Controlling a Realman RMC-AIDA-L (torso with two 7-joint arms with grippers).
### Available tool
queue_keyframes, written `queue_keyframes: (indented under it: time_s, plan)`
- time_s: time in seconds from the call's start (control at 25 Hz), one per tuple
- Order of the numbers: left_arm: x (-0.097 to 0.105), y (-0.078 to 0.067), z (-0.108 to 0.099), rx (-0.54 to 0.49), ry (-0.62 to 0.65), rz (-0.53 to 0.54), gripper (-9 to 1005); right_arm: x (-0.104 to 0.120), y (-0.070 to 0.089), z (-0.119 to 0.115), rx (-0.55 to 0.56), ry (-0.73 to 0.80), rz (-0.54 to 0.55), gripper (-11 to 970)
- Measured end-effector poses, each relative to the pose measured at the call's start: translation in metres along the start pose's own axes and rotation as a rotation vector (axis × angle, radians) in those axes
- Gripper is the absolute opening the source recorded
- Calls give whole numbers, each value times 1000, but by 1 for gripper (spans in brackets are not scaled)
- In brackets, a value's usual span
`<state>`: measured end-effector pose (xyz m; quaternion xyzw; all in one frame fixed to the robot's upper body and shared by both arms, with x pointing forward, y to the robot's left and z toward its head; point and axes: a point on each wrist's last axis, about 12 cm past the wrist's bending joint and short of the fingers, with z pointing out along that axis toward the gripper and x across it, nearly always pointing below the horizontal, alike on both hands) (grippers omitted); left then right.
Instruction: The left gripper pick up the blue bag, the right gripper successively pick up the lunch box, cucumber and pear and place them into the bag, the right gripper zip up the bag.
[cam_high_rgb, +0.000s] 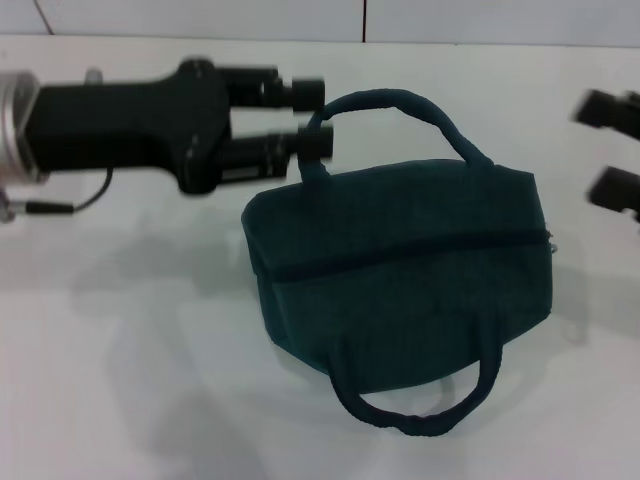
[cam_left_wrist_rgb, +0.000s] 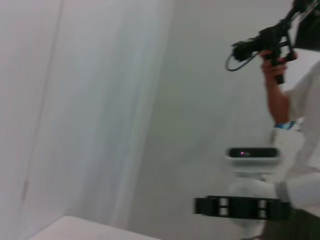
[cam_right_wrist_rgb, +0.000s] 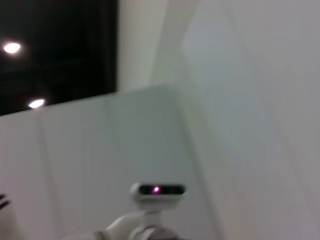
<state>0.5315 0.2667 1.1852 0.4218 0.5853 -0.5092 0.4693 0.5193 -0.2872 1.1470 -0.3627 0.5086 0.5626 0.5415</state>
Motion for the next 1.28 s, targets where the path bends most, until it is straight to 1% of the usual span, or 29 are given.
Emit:
queue_keyframes:
  time_s: [0.12,0.32,0.48,0.56,0.64,0.92,1.28]
  plan:
    - [14,-7,-4,14,-13,-21,595,-4,-10,18,-65,77,31,876]
    - [41,-19,-15,-17,-93,-36,613,-4,-13,37,-135,162,61,878]
    - [57,-27,-21,-40,-127,-32,762,0,-14,44,-147,184,80,878]
    - [60,-27,-21,-39,-127,-43,837,2,-14,47,-151,197,84,878]
    - [63,-28,-20,-34,-122,-55,841,4,-15,51,-154,203,86,878]
    - [63,-27,-18,-26,-112,-53,847,9,-13,57,-170,221,97,878]
    - [64,-27,-18,-24,-99,-56,847,9,-14,63,-187,232,96,878]
